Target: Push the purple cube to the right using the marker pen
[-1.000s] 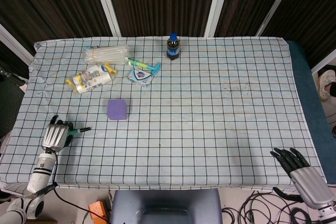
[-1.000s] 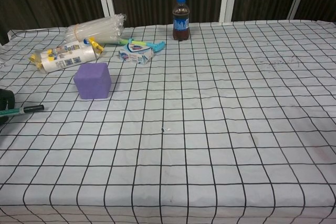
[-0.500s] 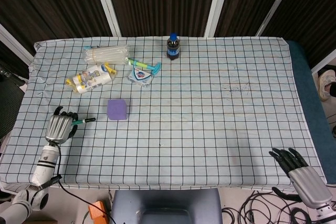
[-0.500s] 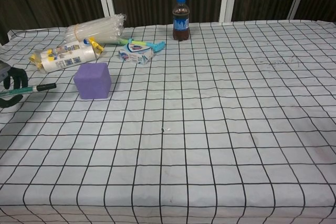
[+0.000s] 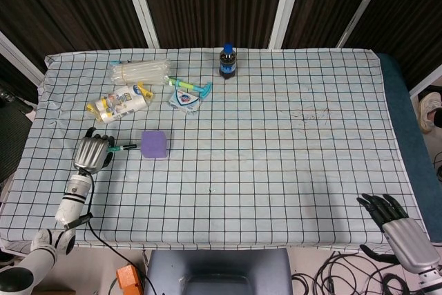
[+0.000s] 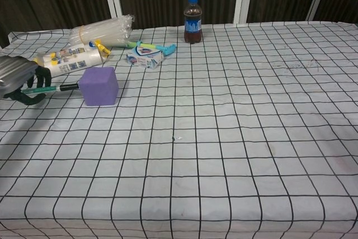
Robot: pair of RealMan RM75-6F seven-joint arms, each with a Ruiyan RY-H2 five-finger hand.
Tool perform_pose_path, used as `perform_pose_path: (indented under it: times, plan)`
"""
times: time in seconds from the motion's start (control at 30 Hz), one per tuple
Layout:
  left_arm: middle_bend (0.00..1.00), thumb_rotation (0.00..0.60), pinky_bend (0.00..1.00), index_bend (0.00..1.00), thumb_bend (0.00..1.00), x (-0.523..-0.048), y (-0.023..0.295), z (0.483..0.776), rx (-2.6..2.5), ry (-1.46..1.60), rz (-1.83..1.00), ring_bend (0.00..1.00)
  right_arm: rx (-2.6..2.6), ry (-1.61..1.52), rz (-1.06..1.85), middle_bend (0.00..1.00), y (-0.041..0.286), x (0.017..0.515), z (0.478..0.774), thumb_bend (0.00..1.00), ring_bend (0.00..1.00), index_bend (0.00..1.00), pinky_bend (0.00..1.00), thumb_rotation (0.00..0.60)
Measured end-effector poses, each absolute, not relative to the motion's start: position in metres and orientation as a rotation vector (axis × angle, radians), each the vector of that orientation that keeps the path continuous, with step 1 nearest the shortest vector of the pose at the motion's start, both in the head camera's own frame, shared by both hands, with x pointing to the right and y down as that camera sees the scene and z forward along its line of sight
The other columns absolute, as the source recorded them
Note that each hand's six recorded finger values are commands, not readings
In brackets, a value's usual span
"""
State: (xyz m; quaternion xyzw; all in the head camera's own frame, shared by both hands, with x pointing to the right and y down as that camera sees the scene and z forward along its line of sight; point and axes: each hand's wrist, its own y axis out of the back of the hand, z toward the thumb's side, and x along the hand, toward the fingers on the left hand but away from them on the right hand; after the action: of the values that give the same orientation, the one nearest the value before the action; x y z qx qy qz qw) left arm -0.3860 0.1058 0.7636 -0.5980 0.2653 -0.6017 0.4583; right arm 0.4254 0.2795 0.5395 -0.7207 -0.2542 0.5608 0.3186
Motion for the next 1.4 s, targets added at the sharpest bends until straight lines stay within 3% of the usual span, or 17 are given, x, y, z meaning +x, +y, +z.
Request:
perform_pose_path:
  times: [0.37,0.93,1.4]
  plan:
    - [0.82,0.600,0.26,0.77,0.48,-0.331,0.093,0.772,-1.538,0.709,-1.421,0.51,-1.902,-0.673,1.472,0.18,0.279,0.426,0.538,0.36,0.12,0.00,0.09,0.600]
    - [0.82,0.600,0.25,0.77,0.48,-0.221,0.102,0.771,-1.577,0.682,-1.288,0.51,-1.915,-0.696,1.455,0.18,0.277,0.430,0.532,0.36,0.12,0.00,0.09,0.600]
    - [0.82,0.600,0.25,0.77,0.48,-0.177,0.117,0.760,-1.545,0.638,-1.252,0.51,-1.917,-0.709,1.446,0.18,0.276,0.434,0.528,0.36,0.12,0.00,0.09,0.600]
